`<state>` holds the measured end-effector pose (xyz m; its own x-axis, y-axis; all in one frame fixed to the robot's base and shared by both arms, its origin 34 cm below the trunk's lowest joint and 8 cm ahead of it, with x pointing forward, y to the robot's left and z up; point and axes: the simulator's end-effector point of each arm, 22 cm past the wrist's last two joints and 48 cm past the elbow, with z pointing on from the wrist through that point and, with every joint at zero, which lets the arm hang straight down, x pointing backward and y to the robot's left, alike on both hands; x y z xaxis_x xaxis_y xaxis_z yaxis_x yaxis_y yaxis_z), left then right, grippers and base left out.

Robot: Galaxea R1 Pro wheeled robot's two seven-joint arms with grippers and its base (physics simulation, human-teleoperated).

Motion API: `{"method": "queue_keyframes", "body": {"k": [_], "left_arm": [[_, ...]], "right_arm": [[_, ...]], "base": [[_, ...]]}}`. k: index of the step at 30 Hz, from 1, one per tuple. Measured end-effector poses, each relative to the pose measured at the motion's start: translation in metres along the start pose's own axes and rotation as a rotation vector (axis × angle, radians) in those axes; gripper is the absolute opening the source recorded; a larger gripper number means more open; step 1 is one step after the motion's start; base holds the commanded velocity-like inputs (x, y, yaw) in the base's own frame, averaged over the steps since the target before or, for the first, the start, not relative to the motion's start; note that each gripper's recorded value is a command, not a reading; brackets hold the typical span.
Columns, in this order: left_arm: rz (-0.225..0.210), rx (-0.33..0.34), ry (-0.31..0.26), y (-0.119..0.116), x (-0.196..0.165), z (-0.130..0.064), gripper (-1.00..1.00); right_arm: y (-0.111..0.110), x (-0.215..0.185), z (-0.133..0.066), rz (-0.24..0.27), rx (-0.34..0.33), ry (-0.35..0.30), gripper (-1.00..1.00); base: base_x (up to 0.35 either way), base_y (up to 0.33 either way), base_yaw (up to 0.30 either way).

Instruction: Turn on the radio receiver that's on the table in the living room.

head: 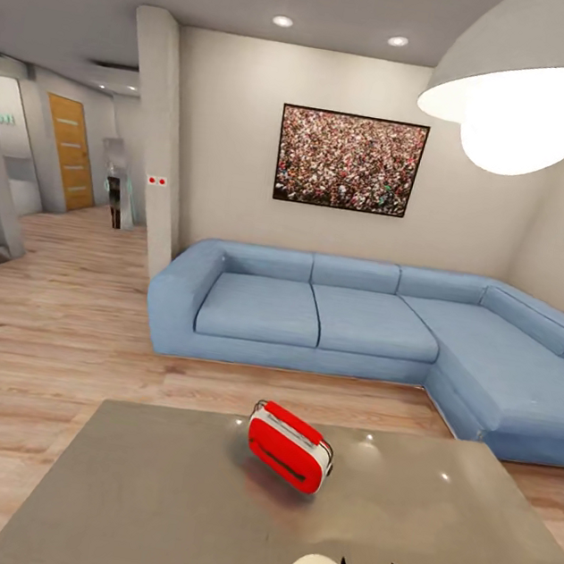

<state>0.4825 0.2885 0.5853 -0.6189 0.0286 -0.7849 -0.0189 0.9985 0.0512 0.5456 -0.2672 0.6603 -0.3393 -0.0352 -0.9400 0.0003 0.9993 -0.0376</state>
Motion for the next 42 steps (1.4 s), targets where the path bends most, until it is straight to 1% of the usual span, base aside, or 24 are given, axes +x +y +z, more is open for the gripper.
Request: {"method": "queue_keyframes", "body": {"k": [7, 15, 19, 26, 31, 37, 42], "left_arm": [[0.0, 0.0, -0.002, 0.0, -0.0004, 0.0, 1.0], [0.0, 0.0, 0.003, -0.0001, 0.0017, 0.0001, 1.0], [0.0, 0.0, 0.004, -0.0001, 0.0022, 0.0001, 1.0], [0.0, 0.0, 0.004, -0.0001, 0.0024, 0.0001, 1.0], [0.0, 0.0, 0.005, -0.0001, 0.0025, 0.0001, 1.0], [0.001, 0.0, 0.004, 0.0005, 0.0023, 0.0001, 1.0], [0.001, -0.001, 0.001, 0.0009, 0.001, 0.0001, 1.0]], "right_arm": [[-0.0003, 0.0005, 0.0, 0.0, 0.001, 0.002, 1.0], [-0.0014, 0.0027, -0.0001, 0.002, 0.005, 0.008, 1.0], [-0.0013, 0.0032, -0.0001, 0.001, 0.005, 0.009, 1.0], [-0.0013, 0.0033, -0.0001, 0.001, 0.005, 0.009, 1.0], [-0.0013, 0.003, -0.0001, 0.001, 0.005, 0.008, 1.0], [-0.001, 0.003, -0.0001, 0.001, 0.004, 0.008, 1.0], [-0.0009, 0.0021, -0.0001, 0.001, 0.004, 0.006, 1.0]], "base": [[0.002, -0.001, 0.026], [0.0, 0.0, 0.252], [0.0, 0.0, 0.114], [0.003, 0.0, 0.01], [0.175, 0.0, 0.0], [0.023, 0.0, -0.003], [0.001, 0.0, -0.107]]}}
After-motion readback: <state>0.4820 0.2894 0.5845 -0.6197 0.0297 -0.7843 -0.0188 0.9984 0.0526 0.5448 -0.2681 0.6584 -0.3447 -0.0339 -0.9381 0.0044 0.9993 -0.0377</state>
